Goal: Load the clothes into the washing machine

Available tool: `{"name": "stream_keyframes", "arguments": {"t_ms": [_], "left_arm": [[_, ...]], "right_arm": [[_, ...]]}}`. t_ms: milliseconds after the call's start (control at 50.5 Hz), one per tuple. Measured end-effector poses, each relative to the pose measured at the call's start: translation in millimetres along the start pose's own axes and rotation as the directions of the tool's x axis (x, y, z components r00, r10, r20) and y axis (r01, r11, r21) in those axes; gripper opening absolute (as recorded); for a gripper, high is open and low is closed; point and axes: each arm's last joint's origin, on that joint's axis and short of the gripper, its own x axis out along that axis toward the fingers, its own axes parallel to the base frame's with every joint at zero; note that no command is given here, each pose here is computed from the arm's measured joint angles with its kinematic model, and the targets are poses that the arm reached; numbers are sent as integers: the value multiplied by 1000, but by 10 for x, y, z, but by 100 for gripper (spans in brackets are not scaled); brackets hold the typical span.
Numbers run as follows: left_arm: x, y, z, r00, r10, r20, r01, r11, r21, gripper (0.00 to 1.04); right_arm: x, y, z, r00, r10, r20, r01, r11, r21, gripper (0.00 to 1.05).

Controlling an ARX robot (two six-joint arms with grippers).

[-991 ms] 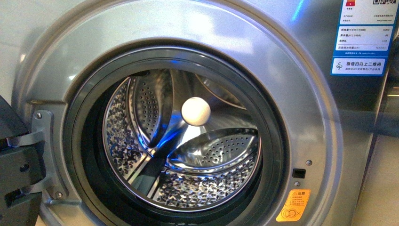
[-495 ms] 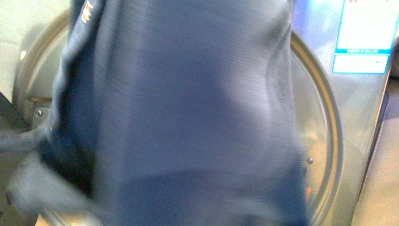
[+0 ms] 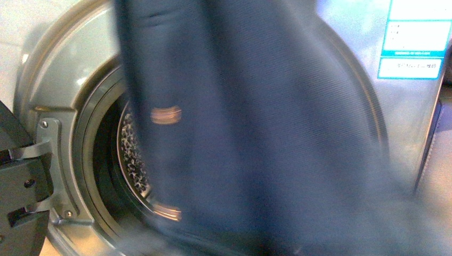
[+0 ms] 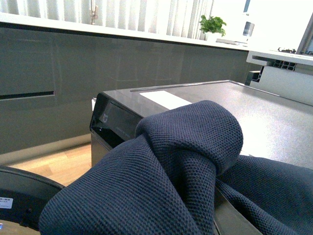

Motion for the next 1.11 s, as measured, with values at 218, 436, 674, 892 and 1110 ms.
{"name": "stream_keyframes", "arguments": {"t_ms": [218,436,674,892,1110], "left_arm": [[0,0,0,1000,0,0,0,1000,0,98],[0,0,0,1000,0,0,0,1000,0,98],[0,0,0,1000,0,0,0,1000,0,98],[0,0,0,1000,0,0,0,1000,0,98],[0,0,0,1000,0,0,0,1000,0,98]], "right_arm": [[-14,-9,18,1000,-2,11,1,1000,22,6],[-13,-13,14,1000,-3,9,3,1000,28,6],[-13,-13,14,1000,-3,9,3,1000,29,6],[-14,-17,13,1000,-4,9,4,1000,29,6],[-13,-17,12,1000,-4,9,4,1000,29,6]]}}
